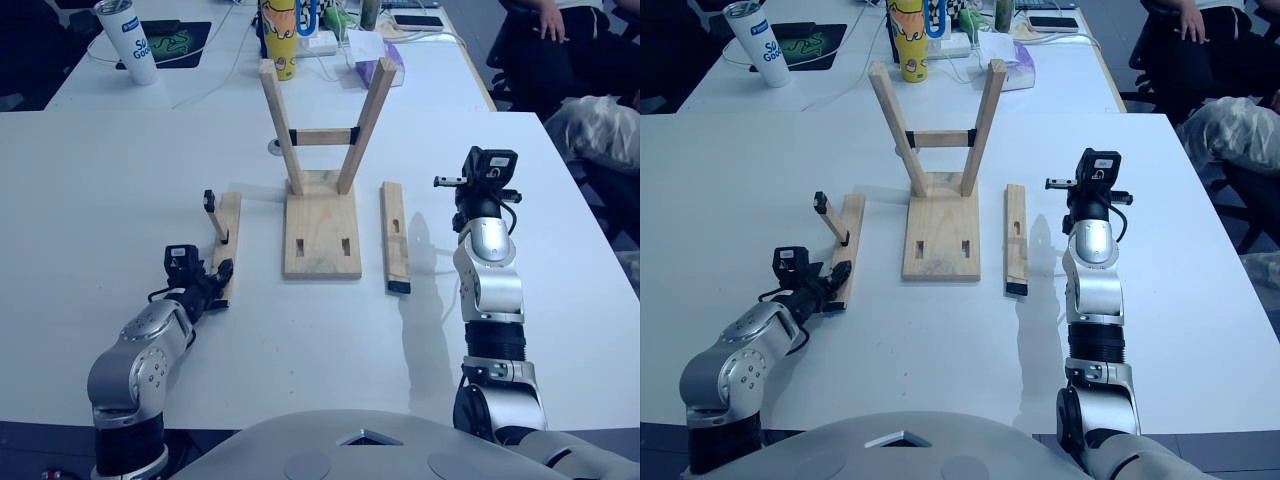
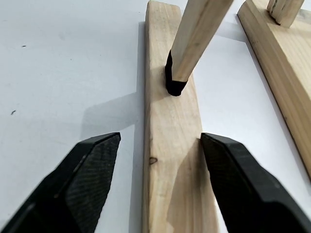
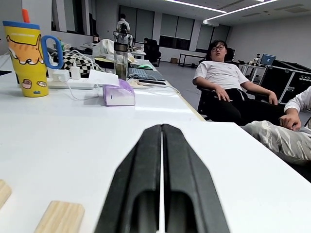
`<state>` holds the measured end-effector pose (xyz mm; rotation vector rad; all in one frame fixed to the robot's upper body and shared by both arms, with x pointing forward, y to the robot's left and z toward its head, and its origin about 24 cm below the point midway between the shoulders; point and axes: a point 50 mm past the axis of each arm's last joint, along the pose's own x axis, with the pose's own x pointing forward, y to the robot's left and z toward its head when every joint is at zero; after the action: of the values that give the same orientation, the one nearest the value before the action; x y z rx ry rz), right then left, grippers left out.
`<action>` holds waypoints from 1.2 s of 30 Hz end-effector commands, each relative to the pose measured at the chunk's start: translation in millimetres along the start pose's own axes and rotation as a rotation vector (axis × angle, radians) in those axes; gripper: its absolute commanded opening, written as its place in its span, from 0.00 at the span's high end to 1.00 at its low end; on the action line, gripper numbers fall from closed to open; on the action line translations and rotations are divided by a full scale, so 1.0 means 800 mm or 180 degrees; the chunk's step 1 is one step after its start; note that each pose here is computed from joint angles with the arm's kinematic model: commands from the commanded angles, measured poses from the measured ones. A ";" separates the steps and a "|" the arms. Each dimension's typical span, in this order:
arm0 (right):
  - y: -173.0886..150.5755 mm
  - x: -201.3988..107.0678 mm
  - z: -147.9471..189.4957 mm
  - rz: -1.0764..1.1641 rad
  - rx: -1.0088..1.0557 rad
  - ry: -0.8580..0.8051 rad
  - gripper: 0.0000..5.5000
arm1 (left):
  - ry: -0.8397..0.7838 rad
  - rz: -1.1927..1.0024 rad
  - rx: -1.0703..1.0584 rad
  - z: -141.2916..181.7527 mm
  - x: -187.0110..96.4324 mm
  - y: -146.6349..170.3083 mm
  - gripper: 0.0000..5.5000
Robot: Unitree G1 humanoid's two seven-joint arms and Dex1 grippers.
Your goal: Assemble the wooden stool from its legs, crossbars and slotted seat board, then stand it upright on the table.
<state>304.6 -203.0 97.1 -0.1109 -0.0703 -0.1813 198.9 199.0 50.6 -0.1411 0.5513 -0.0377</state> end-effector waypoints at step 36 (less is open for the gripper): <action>0.008 0.004 0.007 0.0150 -0.0013 0.0012 1.00 | 0.0218 0.0055 0.0212 -0.028 0.015 -0.008 0.63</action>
<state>308.0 -196.9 102.6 -0.1193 -0.0651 -0.1275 199.1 190.4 35.1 -0.0668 0.5639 -0.0374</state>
